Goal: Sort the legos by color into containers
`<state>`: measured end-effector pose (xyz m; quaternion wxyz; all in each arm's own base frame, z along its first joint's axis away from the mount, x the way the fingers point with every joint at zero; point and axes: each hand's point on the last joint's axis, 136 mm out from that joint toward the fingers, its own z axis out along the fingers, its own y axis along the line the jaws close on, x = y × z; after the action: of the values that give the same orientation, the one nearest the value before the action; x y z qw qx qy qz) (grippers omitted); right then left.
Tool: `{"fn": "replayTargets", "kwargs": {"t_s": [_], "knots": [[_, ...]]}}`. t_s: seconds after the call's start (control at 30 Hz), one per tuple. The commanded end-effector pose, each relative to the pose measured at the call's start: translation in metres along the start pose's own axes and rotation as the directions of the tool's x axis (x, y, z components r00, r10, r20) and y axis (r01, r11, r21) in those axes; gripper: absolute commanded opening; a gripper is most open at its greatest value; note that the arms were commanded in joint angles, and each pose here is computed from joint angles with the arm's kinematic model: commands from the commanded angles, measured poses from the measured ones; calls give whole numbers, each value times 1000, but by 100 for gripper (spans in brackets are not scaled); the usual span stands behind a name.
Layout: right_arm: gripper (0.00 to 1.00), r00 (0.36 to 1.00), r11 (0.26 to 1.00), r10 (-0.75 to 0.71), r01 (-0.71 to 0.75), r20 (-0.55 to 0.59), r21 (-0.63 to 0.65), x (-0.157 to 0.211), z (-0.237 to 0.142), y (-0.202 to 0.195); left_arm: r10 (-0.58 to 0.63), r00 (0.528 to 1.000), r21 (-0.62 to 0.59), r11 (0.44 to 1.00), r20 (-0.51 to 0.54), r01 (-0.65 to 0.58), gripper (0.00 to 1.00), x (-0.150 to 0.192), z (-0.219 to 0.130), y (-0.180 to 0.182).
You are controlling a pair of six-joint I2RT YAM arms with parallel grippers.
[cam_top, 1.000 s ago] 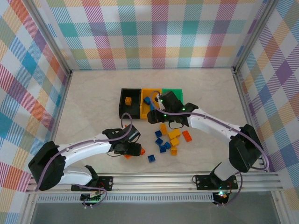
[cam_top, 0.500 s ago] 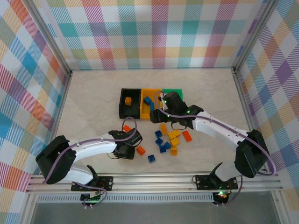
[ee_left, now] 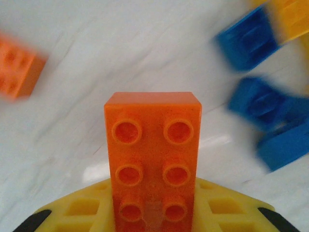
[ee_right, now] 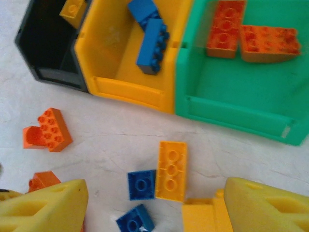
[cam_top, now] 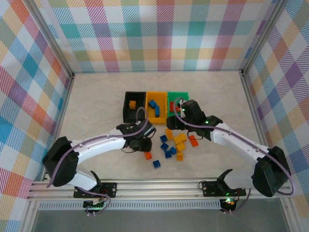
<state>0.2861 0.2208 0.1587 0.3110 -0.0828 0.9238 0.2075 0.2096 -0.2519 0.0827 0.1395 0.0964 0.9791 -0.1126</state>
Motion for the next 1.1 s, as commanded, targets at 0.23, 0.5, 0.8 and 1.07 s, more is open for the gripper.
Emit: {"fn": "replayTargets", "kwargs": {"t_s": [0.23,0.5,0.8,1.07], "knots": [[75,996,994,86,-89,39,61,17,-26,-38,128,990,119,984,64,-135,22,-116,17,-89],[76,993,992,108,-112,52,65,25,-34,-48,116,989,82,989,93,-124,21,-180,34,-102],[76,992,992,107,-112,66,65,24,-41,-50,102,990,42,993,94,-106,51,-204,51,-103],[77,993,991,108,-112,54,75,27,-40,-53,104,988,41,993,117,-110,80,-203,32,-98]]}}
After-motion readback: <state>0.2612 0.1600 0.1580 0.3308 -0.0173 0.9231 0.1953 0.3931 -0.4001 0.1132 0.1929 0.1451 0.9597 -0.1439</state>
